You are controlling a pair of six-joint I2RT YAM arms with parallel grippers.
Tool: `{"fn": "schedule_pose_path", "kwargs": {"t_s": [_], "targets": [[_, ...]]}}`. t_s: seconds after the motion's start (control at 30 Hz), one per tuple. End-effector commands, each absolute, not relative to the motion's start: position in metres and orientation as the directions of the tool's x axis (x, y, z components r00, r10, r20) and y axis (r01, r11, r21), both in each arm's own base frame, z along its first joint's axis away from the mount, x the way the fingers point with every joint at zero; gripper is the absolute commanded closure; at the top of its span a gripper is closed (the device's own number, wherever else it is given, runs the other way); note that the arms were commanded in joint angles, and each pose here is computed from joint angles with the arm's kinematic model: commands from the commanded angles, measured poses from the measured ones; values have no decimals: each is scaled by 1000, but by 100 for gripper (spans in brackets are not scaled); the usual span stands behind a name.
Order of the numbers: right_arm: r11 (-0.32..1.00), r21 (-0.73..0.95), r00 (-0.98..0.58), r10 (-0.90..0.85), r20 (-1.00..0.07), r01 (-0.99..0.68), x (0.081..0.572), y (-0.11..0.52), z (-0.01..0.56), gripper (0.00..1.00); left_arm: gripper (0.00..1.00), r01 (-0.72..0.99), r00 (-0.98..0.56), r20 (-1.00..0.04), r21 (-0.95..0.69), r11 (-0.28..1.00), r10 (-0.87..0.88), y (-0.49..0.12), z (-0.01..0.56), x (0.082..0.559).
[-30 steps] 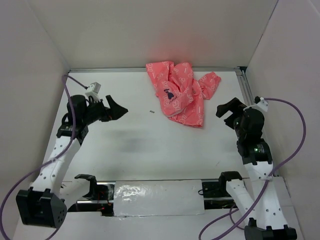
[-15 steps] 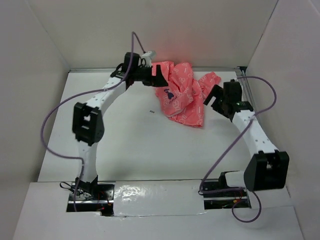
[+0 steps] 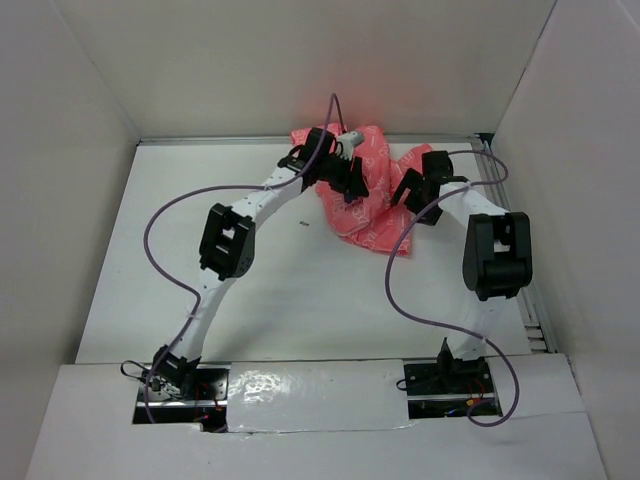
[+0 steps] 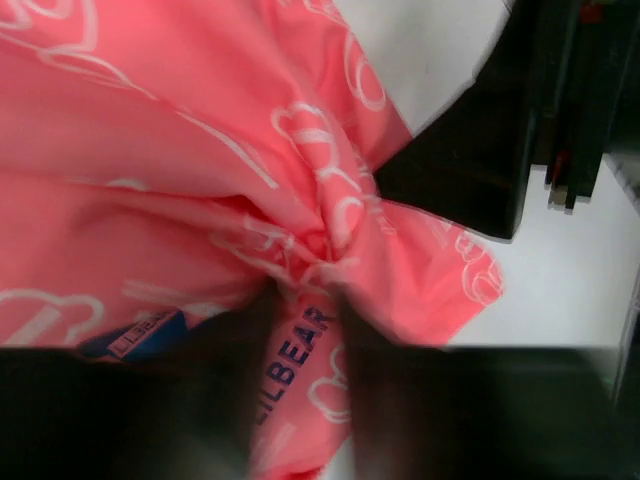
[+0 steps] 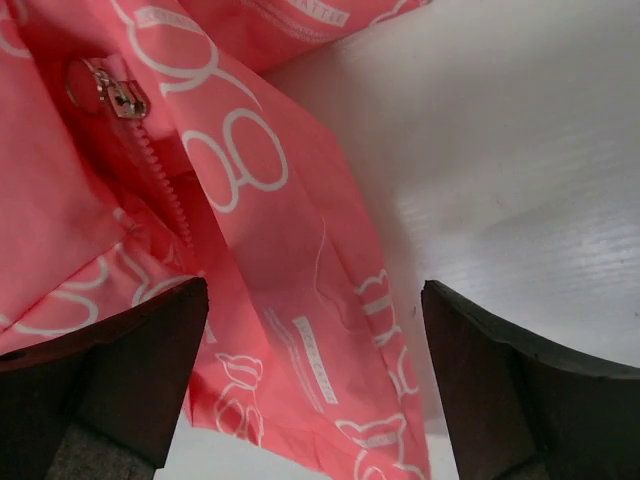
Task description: Zip up the jacket
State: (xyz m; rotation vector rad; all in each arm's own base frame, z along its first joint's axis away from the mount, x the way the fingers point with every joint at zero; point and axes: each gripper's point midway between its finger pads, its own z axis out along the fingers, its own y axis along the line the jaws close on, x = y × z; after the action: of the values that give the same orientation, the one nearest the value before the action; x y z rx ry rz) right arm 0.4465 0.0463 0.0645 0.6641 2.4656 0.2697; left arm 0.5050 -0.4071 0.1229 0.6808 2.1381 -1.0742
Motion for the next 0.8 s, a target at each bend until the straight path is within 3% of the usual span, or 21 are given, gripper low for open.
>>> {"fn": "schedule_pose_path", "kwargs": {"t_s": [0.0,0.1,0.13,0.17,0.23,0.27,0.3,0.37,0.4,0.43,0.47,0.53,0.57,0.63,0.77], "targets": [[854,365,-698,515,-498,370,469,57,77,7,96,732,-621,-766,-490,473,167,-417,123,506],[843,362,-700,534,-474,398,472,57,65,26,100,722,-617,-773,-482,497,147,-405,136,507],[838,370,-696,542,-471,402,474,59,64,52,100,717,-615,-776,-479,506,138,-400,144,507],[838,374,-702,540,-465,397,473,60,62,65,100,702,-631,-764,-488,519,134,-393,138,503],[828,392,-705,551,-446,400,467,64,62,100,100,691,-612,-787,-481,540,83,-370,180,501],[825,401,-701,556,-446,400,464,65,64,100,100,656,-648,-757,-500,565,83,-358,166,491],[825,401,-694,557,-456,399,453,63,69,100,100,661,-618,-785,-488,571,45,-347,204,482],[820,415,-645,569,-510,394,443,60,96,100,100,594,-637,-771,-483,644,10,-310,210,456],[816,354,-636,578,-511,457,425,46,83,100,100,528,-639,-768,-472,706,-36,-293,209,457],[810,338,-626,586,-515,479,415,42,85,100,100,443,-704,-709,-482,755,-40,-273,174,434],[799,324,-614,599,-514,508,406,37,87,100,100,424,-676,-733,-471,773,-76,-259,197,419],[785,261,-608,606,-514,562,375,22,83,100,100,211,-756,-637,-457,864,-153,-219,156,387],[780,261,-597,610,-522,569,365,20,90,100,100,165,-743,-641,-455,875,-194,-204,167,372],[778,209,-624,607,-492,592,335,17,72,100,100,-37,-800,-521,-453,891,-298,-174,133,335],[769,192,-625,615,-481,610,296,16,61,100,100,-216,-767,-476,-441,871,-431,-135,126,303]]}}
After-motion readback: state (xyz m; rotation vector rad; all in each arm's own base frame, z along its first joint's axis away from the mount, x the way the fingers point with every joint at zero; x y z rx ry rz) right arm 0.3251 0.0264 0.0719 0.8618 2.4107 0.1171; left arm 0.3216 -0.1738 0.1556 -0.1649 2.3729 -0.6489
